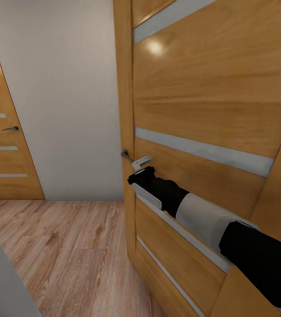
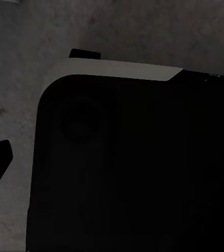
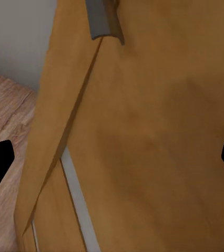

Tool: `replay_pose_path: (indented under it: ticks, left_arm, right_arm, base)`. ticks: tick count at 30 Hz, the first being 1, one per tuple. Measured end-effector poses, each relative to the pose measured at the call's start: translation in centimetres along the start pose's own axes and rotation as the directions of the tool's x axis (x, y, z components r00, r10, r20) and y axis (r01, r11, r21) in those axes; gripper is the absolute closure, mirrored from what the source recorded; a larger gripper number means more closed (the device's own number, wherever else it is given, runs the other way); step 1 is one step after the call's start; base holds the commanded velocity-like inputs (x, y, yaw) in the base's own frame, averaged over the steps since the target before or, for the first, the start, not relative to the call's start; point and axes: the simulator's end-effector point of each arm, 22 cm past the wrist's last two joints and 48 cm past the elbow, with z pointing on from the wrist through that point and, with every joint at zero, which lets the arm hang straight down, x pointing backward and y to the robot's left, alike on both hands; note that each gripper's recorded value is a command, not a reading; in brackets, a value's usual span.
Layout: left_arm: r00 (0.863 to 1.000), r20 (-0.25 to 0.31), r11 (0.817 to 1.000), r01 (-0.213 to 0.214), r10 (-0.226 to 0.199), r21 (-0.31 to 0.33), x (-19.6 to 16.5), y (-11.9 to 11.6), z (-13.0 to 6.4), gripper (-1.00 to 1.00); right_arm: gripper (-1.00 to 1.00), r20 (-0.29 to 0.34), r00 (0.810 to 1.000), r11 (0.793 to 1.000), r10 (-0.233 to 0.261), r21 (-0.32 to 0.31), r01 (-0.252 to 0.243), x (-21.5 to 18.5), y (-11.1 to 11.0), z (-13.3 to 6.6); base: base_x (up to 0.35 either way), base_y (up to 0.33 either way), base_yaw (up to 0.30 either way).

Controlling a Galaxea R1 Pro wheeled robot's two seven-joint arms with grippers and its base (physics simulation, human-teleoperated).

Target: Move the two storage containers from the living room to the garage. In the garage, place one container on the floor and stack the other container on top of it (either order is fine).

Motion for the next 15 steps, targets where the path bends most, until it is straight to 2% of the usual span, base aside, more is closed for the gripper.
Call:
replay_pose_path:
  ticks: [7, 15]
  left_arm:
    - [1.000, 0.000, 1.000, 0.000, 0.000, 0.000, 0.0, 0.0, 0.0, -1.00]
    - [1.000, 0.000, 1.000, 0.000, 0.000, 0.000, 0.0, 0.0, 0.0, -1.00]
  right_arm:
    - [-1.00, -0.005, 1.000, 0.999, 0.007, 0.042, -0.007, 0.2, -0.9, 0.1]
    - [-1.00, -0.020, 1.000, 0.996, -0.006, 0.090, 0.008, 0.8, -2.3, 0.5]
  base:
    - [0.000, 0.000, 0.000]
    - [0.000, 0.000, 0.000]
